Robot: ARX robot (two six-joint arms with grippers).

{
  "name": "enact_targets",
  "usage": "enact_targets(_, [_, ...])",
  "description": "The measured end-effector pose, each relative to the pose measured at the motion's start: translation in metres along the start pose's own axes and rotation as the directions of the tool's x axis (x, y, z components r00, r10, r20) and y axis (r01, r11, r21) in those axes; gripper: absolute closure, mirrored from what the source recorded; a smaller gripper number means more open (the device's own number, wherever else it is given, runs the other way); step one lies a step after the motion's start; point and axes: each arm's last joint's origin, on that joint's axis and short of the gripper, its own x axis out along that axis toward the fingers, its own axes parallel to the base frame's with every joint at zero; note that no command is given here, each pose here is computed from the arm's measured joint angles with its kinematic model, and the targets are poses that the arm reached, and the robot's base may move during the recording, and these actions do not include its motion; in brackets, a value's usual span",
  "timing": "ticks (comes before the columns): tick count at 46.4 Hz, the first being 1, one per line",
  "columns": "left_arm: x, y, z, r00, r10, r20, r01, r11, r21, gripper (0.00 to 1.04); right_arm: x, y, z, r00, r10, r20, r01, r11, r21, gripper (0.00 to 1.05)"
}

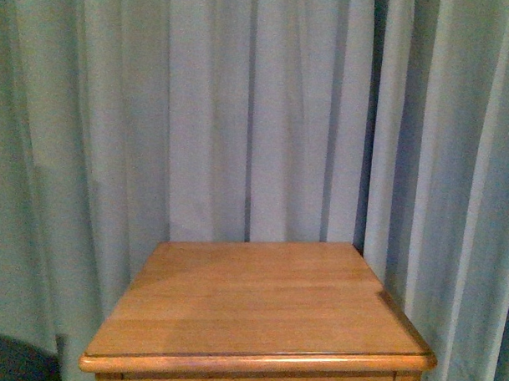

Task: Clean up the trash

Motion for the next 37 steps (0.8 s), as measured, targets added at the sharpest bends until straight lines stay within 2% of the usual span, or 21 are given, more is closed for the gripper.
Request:
enact_targets(12, [0.000, 0.000, 0.000, 1.000, 0.000, 0.000, 0.000, 1.000, 0.000, 0.77, -0.017, -0.008, 0.003, 0.997, -0.021, 0.081, 0.017, 0.998, 0.052, 0.86])
enact_targets(37, [0.000, -0.001, -0.001, 1.000, -0.011, -0.003, 0.011, 1.000, -0.002, 0.77, -0.025, -0.010, -0.002, 0.996, -0.036, 0.081, 0.030, 0.997, 0.068, 0.86])
